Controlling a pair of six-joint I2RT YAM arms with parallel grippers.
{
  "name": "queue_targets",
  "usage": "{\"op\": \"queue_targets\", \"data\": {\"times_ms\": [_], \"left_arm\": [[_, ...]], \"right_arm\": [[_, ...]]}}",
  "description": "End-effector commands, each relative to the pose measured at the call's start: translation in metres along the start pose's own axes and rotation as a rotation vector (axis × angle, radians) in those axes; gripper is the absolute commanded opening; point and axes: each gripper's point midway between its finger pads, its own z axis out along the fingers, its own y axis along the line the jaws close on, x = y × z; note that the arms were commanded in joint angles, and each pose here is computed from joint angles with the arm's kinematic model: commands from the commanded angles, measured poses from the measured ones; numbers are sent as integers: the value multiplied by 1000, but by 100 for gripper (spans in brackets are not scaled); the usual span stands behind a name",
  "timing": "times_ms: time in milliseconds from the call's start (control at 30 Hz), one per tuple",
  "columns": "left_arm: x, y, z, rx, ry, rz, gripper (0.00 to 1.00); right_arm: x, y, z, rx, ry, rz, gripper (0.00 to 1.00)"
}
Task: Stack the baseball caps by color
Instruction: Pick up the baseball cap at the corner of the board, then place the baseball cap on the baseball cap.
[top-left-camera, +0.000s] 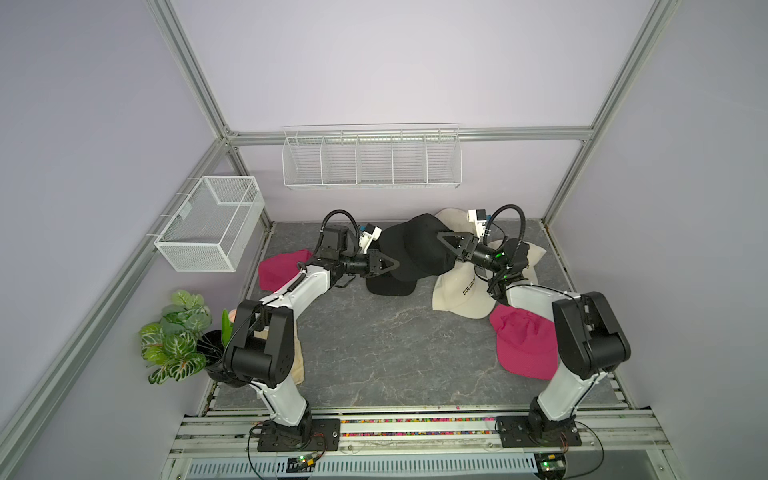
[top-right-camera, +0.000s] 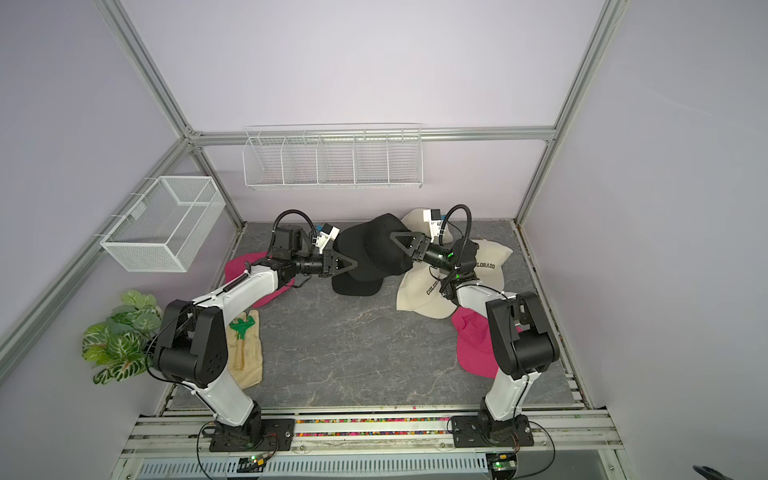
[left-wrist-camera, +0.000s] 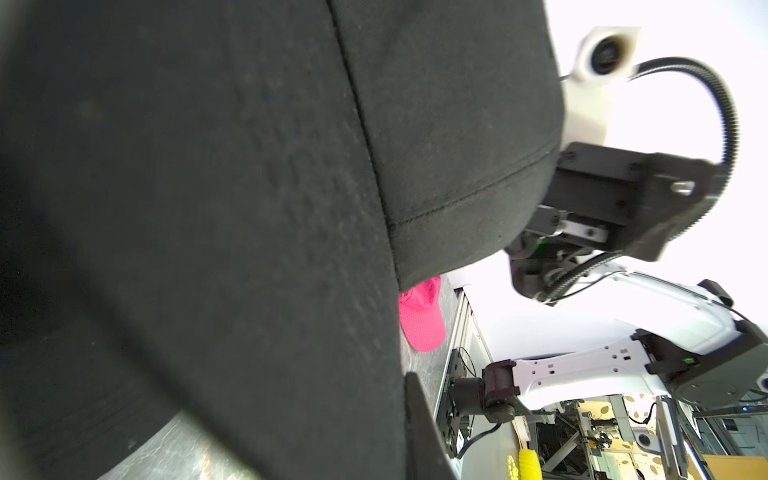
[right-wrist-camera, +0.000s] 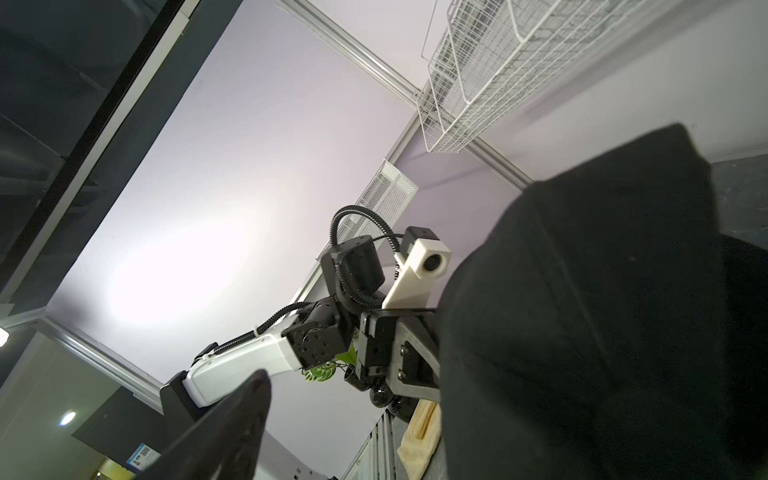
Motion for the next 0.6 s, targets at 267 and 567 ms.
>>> {"op": "queue_targets", "data": {"times_ms": [267, 567], "left_arm": [[-4, 2, 2, -1, 21, 19, 0], [-7, -7, -1, 96, 24, 6, 0]], "right_arm": [[6, 57, -3, -86, 37, -179, 90], [10, 80, -9, -113, 47, -254, 95]]}}
